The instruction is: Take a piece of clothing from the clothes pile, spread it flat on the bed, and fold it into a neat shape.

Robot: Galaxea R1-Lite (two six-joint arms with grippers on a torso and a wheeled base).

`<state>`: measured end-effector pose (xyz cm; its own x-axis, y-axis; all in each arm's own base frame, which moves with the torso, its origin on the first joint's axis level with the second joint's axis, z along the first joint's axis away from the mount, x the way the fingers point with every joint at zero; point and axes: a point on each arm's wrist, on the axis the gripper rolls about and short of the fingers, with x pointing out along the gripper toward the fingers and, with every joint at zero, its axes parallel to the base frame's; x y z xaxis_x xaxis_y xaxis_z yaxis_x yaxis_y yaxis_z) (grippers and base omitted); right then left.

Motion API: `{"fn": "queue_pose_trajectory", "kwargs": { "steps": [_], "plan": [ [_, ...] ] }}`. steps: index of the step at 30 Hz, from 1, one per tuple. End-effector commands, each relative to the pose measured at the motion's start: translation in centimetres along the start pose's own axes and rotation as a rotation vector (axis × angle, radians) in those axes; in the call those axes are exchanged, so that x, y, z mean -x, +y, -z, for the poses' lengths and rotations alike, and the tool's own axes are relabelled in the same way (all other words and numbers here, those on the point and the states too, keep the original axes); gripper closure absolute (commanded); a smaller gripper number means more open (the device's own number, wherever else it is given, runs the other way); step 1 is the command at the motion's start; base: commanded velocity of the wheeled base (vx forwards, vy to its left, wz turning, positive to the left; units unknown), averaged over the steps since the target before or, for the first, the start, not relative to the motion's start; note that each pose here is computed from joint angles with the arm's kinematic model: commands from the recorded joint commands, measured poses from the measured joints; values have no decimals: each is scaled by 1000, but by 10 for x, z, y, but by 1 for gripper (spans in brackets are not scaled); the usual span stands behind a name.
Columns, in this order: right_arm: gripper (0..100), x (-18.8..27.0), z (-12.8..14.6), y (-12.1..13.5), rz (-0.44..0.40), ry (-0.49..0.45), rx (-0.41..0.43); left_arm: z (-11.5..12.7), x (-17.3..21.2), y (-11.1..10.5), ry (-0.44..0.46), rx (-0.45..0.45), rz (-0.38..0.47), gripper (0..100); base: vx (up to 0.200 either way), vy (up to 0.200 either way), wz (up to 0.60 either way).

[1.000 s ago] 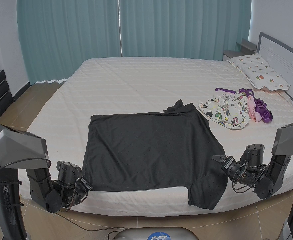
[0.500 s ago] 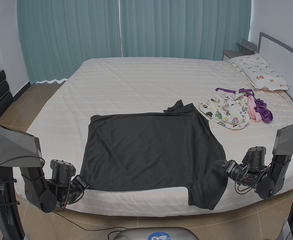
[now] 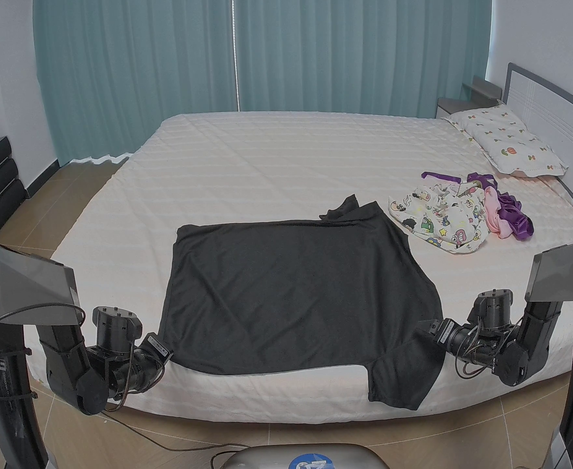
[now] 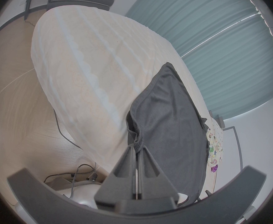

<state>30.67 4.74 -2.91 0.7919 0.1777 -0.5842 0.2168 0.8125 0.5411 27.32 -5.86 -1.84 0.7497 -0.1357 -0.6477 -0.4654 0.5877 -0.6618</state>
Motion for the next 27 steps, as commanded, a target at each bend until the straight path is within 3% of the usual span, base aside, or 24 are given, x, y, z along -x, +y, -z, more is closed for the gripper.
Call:
{"fn": "queue_pose_trajectory", "kwargs": {
  "steps": [1, 11, 12, 18, 27],
  "plan": [
    [0, -6, -1, -9, 9, 11, 23, 0, 0, 1, 1, 0, -4, 100, 0, 0, 0],
    [0, -11, -12, -12, -65, 28, 51, 1, 0, 2, 4, 0, -6, 100, 0, 0, 0],
    [100, -12, -11, -12, -69, 33, 56, 0, 0, 2, 3, 0, -5, 100, 0, 0, 0],
    [100, -14, -16, -13, -97, 32, 61, 0, 0, 2, 3, 0, -5, 100, 0, 0, 0],
    [100, -42, -58, 10, -167, -74, 86, 0, 0, 2, 3, 0, -5, 100, 0, 0, 0]
  ]
}}
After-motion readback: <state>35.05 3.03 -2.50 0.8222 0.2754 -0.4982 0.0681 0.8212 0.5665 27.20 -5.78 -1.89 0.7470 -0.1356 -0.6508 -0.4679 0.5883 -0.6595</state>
